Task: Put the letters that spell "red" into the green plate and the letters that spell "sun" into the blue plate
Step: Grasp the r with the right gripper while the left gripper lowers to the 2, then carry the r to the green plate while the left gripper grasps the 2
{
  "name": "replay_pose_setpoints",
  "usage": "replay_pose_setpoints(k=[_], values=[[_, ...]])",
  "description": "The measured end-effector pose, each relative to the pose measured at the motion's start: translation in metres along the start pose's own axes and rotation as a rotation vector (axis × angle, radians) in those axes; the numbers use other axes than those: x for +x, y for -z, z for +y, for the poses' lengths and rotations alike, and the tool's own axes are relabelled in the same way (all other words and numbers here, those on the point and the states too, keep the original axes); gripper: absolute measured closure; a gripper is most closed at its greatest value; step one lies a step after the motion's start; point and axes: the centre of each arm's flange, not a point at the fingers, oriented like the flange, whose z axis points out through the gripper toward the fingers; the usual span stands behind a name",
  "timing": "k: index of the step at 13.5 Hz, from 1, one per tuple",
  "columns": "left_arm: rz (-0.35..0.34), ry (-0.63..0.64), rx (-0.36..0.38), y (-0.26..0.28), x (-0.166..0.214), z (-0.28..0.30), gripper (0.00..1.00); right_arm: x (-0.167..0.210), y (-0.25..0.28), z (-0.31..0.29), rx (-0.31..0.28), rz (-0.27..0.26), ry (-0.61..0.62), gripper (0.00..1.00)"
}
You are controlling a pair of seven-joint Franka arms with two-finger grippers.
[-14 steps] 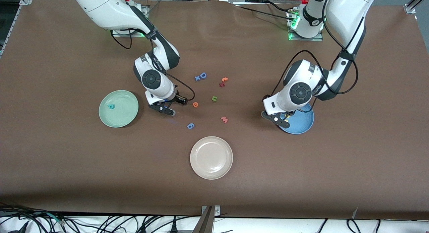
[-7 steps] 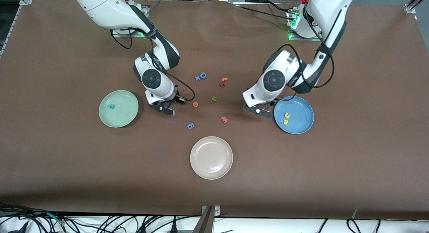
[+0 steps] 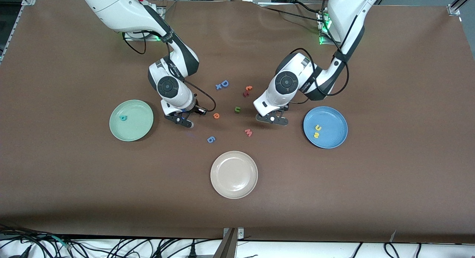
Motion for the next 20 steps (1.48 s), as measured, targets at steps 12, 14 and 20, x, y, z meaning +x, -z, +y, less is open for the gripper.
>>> replay_pose_setpoints(k=[12,14,20], values=[[0.082,0.080,-0.135,-0.041,-0.008,0.061,0.53,-0.001,0.000,-0.001,0.000,0.001,-0.067,0.62],[0.078,0.080,-0.137,-0.044,-0.019,0.077,0.53,-0.001,0.001,-0.001,0.001,0.001,-0.072,0.65],[0.074,0.052,-0.133,-0.047,-0.033,0.097,0.53,-0.001,0.001,-0.001,0.001,0.001,-0.076,0.78]])
